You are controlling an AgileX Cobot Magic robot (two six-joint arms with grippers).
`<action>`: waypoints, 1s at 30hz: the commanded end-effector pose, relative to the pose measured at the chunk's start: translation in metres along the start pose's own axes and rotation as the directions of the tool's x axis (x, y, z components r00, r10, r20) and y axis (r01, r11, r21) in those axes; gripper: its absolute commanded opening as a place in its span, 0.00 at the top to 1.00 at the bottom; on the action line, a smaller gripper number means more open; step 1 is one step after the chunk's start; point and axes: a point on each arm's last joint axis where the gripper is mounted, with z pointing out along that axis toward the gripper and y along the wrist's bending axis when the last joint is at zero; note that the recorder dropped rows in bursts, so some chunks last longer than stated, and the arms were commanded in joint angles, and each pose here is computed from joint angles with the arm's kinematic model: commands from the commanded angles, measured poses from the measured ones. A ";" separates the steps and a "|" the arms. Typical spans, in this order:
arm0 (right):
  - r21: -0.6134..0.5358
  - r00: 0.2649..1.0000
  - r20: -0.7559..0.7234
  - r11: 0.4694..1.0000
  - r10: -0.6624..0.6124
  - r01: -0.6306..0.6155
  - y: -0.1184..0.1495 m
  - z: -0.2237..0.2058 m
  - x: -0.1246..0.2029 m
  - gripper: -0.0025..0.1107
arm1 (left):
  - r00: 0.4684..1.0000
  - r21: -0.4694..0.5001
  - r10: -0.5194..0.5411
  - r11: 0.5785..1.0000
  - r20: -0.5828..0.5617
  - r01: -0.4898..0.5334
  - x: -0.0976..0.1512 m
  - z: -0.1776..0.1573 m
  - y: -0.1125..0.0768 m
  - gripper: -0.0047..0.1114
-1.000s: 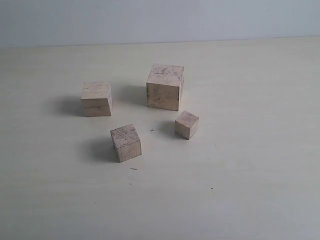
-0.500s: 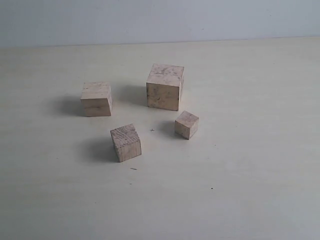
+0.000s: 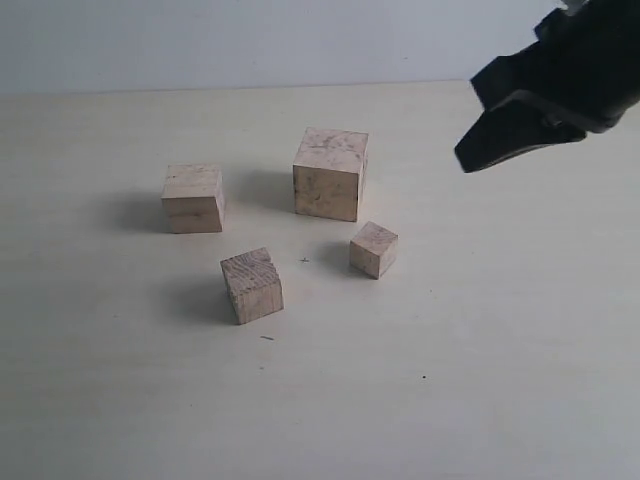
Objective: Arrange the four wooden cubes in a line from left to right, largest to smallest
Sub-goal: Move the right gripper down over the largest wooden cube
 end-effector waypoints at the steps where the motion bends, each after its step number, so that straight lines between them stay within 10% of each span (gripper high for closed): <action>1: -0.122 0.994 0.041 0.988 0.098 -0.093 -0.002 0.021 -0.017 0.98 | 1.000 0.008 -0.003 1.000 0.016 0.003 -0.001 0.000 -0.001 0.96; 8: -0.091 0.935 0.301 0.982 0.186 -0.166 -0.012 0.021 -0.042 0.98 | 1.000 0.008 -0.003 1.000 0.016 0.003 -0.001 0.000 -0.001 0.96; 17: 0.236 0.944 0.197 0.948 -0.263 0.215 -0.031 0.009 -0.077 0.94 | 1.000 0.008 -0.003 1.000 0.016 0.003 -0.001 0.000 -0.001 0.96; 30: 0.383 0.878 0.070 0.826 -0.473 0.414 -0.073 0.059 -0.113 0.15 | 1.000 0.008 -0.003 1.000 0.016 0.003 -0.001 0.000 -0.001 0.96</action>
